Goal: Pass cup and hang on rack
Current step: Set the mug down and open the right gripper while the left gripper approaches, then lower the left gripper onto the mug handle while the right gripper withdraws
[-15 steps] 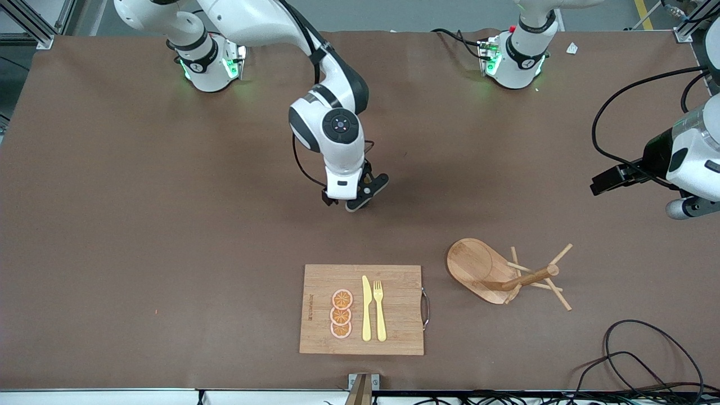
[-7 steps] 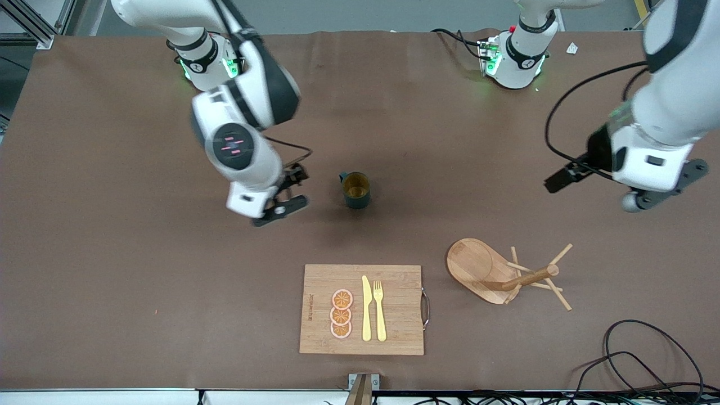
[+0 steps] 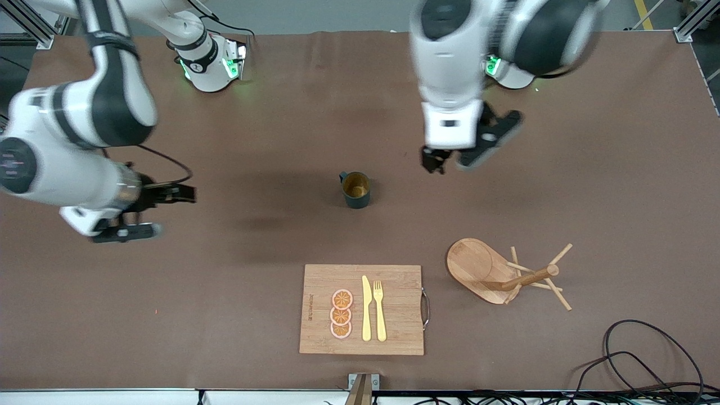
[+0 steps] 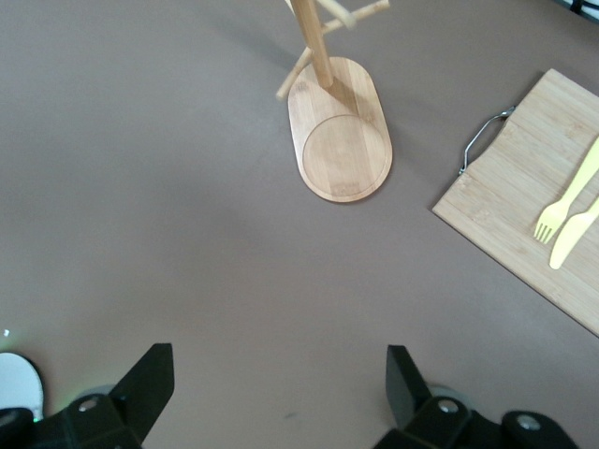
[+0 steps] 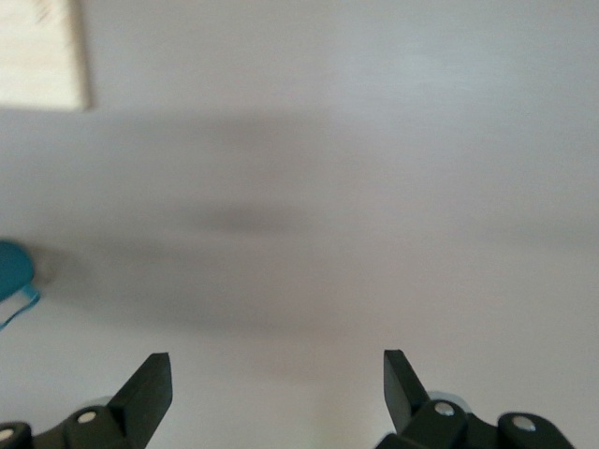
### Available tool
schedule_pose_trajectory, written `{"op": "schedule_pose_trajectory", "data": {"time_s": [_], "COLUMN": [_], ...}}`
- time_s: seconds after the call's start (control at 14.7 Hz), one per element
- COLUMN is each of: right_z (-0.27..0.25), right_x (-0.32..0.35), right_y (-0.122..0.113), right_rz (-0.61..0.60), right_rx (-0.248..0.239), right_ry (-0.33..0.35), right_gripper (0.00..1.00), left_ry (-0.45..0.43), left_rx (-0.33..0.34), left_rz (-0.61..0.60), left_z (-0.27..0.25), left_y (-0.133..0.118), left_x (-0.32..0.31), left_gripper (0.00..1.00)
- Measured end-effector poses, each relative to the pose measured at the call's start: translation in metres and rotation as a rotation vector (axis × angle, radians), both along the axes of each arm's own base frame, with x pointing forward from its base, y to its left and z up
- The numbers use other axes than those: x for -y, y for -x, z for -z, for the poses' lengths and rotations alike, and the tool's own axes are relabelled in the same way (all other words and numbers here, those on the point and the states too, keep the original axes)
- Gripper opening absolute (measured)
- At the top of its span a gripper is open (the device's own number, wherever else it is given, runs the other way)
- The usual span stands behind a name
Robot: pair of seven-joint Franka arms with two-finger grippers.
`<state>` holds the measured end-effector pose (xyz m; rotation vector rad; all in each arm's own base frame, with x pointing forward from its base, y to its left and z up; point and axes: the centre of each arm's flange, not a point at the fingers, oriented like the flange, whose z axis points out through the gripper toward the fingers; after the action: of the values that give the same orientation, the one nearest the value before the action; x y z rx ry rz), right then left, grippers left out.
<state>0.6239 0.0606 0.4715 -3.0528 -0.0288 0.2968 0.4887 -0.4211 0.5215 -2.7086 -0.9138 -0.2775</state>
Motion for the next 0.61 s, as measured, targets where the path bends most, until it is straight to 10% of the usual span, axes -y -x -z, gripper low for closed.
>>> {"op": "schedule_pose_trajectory", "data": {"time_s": [0.61], "right_z": [-0.048], "right_x": [0.110], "right_y": [-0.001], "right_rz": [0.064], "right_rx": [0.053], "right_ry": [0.139], "right_gripper": [1.00], "left_ry": [-0.280], "left_rx": [0.349], "left_rz": [0.138], "left_z": [0.211], "left_y": [0.127], "left_x": [0.183], "left_gripper": [1.00]}}
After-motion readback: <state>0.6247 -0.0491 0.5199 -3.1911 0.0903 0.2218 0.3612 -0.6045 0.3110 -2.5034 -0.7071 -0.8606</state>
